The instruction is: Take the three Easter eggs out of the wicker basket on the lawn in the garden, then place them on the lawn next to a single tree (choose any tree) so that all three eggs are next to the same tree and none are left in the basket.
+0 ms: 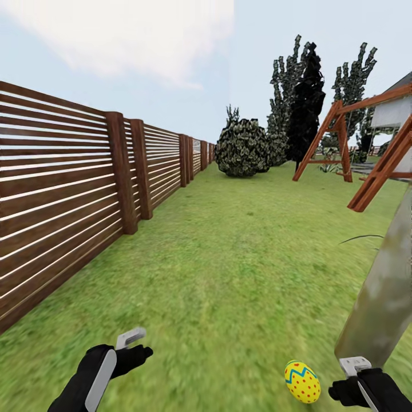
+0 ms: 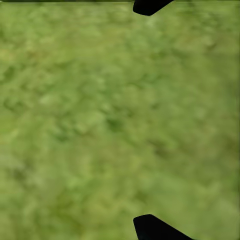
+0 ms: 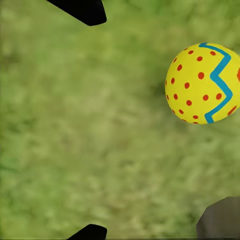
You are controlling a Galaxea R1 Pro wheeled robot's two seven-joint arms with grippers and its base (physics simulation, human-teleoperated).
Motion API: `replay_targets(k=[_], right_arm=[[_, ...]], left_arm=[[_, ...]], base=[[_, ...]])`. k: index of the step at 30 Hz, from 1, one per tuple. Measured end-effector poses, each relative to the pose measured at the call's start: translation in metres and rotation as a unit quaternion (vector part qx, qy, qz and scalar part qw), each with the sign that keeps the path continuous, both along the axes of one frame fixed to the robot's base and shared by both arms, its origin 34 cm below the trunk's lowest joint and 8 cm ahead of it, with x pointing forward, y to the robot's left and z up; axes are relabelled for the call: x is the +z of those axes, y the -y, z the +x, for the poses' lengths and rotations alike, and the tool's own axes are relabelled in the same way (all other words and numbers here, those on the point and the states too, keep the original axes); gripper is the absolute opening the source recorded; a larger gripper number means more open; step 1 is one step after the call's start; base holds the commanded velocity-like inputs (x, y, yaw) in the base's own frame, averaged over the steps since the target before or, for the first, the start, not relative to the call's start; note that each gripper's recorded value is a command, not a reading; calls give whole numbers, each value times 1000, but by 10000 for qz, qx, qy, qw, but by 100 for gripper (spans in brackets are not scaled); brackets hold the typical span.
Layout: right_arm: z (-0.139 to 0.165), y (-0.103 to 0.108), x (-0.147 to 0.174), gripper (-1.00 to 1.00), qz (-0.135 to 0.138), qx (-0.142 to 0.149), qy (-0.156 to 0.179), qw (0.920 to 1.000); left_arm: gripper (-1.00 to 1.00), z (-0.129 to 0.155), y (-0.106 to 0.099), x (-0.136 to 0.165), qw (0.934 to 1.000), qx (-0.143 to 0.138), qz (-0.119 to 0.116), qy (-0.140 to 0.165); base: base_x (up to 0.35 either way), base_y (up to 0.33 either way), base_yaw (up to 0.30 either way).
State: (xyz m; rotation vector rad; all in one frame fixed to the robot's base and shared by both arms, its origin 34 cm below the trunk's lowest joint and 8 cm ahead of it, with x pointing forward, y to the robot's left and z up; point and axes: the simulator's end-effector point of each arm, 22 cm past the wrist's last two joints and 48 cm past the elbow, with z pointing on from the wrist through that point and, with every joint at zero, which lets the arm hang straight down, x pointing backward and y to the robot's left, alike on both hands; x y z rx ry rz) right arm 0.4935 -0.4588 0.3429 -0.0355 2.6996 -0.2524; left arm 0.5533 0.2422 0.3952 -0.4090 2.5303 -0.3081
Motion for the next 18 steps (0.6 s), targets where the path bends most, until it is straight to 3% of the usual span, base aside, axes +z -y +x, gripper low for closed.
replay_targets(k=[18], right_arm=[[11,0,33,100,-2,-1,368,9993]], left_arm=[[100,7,0,37,9993,-1,-3,367]], base=[[0,0,0]])
